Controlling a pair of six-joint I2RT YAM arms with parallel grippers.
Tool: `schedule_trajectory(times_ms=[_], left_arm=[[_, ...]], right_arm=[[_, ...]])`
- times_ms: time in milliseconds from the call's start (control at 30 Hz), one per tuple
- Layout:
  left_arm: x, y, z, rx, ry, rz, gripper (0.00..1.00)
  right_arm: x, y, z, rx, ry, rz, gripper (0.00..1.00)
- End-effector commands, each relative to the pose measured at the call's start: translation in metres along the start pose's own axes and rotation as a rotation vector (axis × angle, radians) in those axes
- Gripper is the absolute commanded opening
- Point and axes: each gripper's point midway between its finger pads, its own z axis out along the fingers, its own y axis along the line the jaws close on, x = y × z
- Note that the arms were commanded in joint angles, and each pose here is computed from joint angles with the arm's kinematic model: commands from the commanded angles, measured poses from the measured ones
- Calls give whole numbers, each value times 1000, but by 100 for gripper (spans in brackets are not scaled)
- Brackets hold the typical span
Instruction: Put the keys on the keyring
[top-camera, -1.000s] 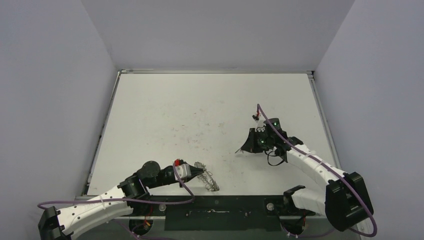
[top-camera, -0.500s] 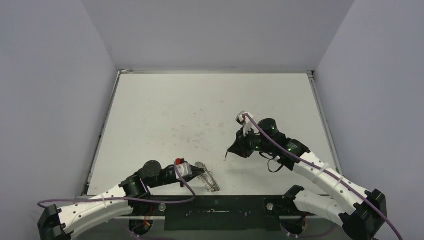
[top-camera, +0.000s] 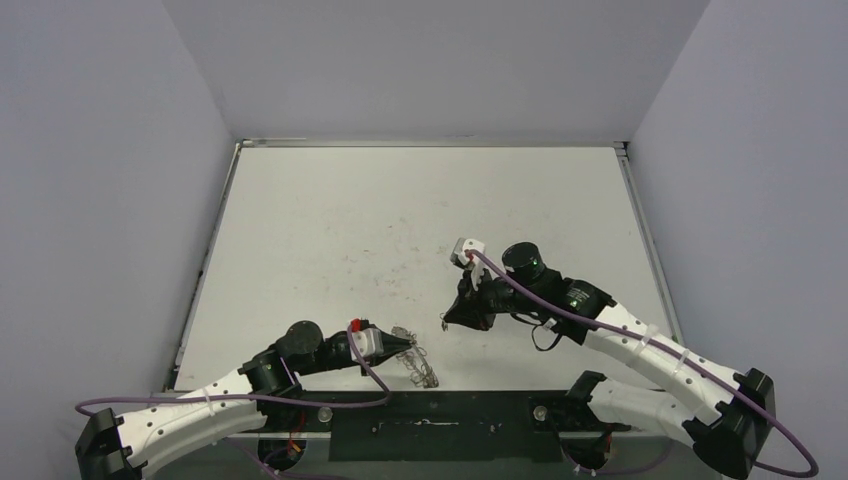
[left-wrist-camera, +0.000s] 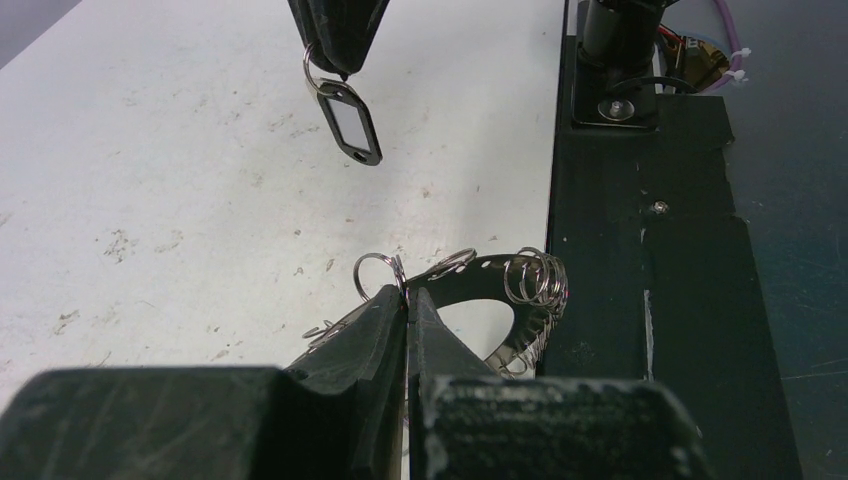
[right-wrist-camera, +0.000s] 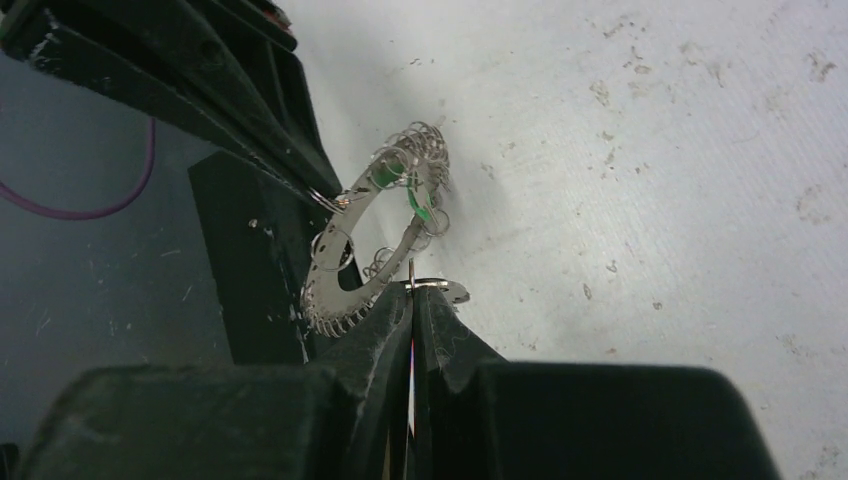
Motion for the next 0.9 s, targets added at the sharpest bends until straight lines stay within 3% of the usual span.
schedule_trajectory(times_ms=[0, 633, 867], left_arm=[[-26, -5, 3, 35, -79, 34, 0], [-26, -5, 6, 42, -71, 28, 0], [-24, -5, 6, 43, -67, 25, 0]], right_arm=[[-26, 24, 2, -86, -41, -118, 0], [0, 52, 48, 1, 195, -330, 0], [-1, 52, 58, 44, 212, -350, 0]])
